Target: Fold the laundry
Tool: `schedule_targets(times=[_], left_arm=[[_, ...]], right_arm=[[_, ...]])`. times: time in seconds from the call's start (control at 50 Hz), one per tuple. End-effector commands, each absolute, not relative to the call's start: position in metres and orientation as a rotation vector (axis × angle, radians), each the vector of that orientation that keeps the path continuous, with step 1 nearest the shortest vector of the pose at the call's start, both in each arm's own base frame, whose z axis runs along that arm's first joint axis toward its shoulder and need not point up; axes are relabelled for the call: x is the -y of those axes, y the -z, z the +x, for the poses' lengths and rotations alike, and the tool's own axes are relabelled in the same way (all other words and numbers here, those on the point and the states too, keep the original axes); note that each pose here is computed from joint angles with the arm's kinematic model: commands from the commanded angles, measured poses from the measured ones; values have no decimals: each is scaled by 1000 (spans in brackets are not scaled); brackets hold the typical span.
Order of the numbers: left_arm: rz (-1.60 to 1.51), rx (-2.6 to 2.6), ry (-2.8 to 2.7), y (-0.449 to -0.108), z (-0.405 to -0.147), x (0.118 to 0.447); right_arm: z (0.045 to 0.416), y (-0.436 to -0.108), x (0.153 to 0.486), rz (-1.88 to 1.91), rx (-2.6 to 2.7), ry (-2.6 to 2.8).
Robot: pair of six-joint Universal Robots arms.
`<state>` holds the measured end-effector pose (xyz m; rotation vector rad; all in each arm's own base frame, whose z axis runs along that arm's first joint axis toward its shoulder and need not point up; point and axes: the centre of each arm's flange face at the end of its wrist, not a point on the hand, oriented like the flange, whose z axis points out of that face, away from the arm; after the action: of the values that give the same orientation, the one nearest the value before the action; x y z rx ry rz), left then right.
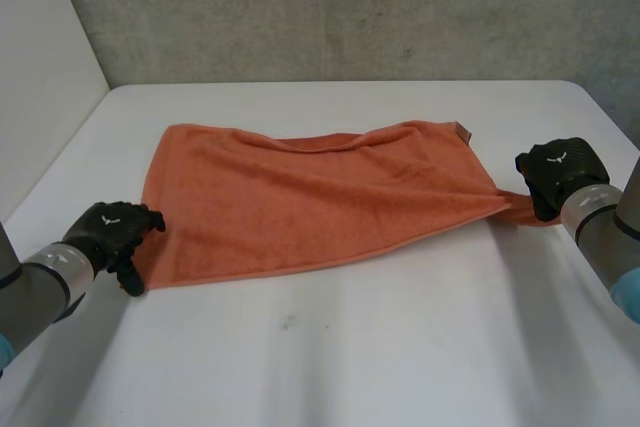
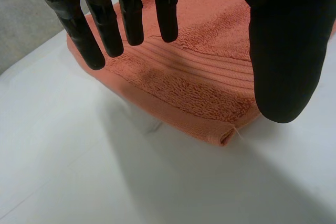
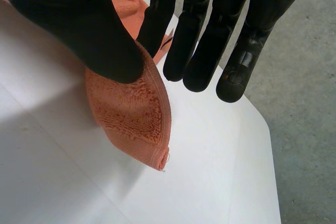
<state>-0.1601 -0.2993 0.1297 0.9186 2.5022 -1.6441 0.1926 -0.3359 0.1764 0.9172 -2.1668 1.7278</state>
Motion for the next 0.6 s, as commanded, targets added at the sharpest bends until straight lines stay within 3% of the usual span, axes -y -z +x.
schedule_targets(times=[0.02,0.6], left_arm=[[922,-2495,1649,-122,-161,297],[932,-2446,1688,-109,-163,318]], right_arm=[[193,-175,336,914,2155,-1742],[196,-170,333,941,2153,-1750]])
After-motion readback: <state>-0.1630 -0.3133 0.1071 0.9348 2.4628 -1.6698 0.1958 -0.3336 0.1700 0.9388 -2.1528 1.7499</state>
